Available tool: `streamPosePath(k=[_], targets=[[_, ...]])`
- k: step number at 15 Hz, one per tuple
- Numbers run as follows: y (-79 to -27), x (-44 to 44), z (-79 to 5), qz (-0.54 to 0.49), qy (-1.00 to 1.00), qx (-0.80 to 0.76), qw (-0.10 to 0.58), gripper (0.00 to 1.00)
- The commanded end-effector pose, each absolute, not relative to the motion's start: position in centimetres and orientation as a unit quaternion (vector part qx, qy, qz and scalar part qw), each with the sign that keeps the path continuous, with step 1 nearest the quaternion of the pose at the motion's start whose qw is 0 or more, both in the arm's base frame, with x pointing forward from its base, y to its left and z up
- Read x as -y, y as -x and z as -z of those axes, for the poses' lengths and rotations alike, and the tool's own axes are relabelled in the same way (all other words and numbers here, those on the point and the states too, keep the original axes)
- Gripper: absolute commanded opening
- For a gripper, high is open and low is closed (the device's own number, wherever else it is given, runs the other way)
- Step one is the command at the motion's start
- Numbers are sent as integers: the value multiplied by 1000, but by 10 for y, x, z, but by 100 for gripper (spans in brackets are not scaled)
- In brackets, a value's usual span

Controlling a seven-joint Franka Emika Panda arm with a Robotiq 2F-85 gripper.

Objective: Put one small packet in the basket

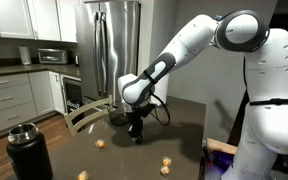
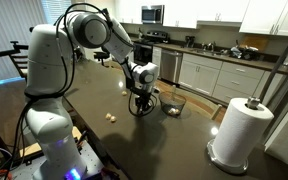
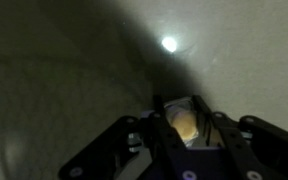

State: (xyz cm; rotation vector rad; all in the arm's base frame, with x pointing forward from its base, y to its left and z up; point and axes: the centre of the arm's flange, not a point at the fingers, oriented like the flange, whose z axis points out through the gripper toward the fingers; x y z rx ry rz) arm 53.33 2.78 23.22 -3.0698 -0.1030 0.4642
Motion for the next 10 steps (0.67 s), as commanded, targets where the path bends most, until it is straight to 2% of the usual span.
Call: streamPosePath(k=[1,10], targets=[[-528,-29,-242,-154,988,22,22,11],[-497,-50,-315,-162,987,-18,-6,10]])
